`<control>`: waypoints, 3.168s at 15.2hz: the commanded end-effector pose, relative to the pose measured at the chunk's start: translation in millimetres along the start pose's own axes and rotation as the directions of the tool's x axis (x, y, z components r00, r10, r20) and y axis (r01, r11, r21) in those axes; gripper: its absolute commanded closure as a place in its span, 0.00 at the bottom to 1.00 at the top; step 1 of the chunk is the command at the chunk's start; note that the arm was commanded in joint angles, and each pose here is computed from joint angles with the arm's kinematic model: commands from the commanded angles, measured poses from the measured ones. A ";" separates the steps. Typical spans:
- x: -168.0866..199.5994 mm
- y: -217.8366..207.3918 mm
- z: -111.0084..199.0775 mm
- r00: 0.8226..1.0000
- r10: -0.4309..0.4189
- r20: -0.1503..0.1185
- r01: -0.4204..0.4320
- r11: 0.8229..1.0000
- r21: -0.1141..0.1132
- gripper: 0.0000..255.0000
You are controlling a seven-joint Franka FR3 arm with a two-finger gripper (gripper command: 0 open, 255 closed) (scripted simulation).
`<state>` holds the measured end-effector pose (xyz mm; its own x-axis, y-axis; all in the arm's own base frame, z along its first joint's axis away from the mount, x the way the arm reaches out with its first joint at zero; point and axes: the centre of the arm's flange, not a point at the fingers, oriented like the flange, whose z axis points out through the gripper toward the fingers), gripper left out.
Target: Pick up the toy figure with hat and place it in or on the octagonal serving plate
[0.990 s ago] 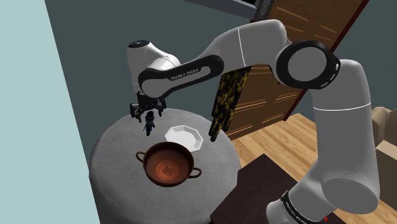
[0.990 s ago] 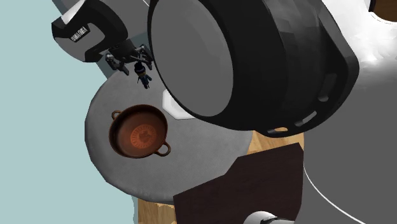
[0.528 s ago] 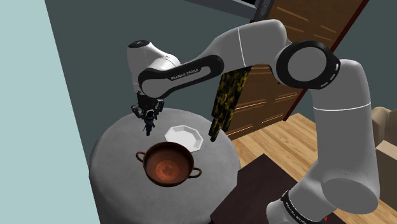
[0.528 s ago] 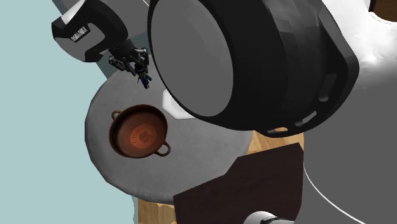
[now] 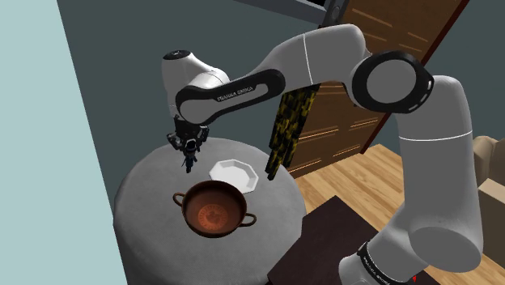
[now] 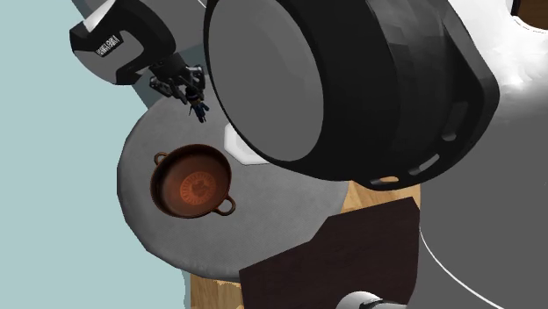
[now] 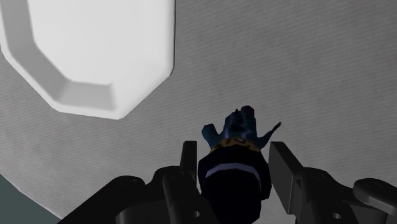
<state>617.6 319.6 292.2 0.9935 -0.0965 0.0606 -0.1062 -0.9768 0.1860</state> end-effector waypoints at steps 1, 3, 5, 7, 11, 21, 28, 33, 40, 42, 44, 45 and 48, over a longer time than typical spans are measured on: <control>0.5 1.7 -7.7 1.000 0.000 0.000 0.000 1.000 0.000 1.00; 1.2 3.7 -18.0 1.000 0.000 0.000 0.000 1.000 0.000 1.00; 1.8 5.6 -28.4 1.000 0.000 0.000 0.000 1.000 0.000 1.00; 2.5 7.6 -38.7 1.000 0.000 0.000 0.000 1.000 0.000 1.00; 3.7 11.5 -59.4 1.000 0.000 0.000 0.000 1.000 0.000 1.00; -23.5 74.6 -88.2 1.000 0.000 0.000 0.000 1.000 0.000 1.00; -63.4 157.2 -98.8 1.000 0.000 0.000 0.000 1.000 0.000 1.00; -78.9 184.1 -87.2 1.000 0.000 0.000 0.000 1.000 0.000 1.00; -81.0 177.2 -50.9 1.000 0.000 0.000 0.000 1.000 0.000 1.00; -81.7 175.3 -40.5 1.000 0.000 0.000 0.000 1.000 0.000 1.00; -82.3 173.3 -30.2 1.000 0.000 0.000 0.000 1.000 0.000 1.00; -82.6 172.3 -25.0 1.000 0.000 0.000 0.000 1.000 0.000 1.00; -83.6 169.4 -9.5 1.000 0.000 0.000 0.000 1.000 0.000 1.00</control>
<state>516.3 163.2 333.8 0.9935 -0.0966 0.0600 -0.1062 -0.9768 0.1862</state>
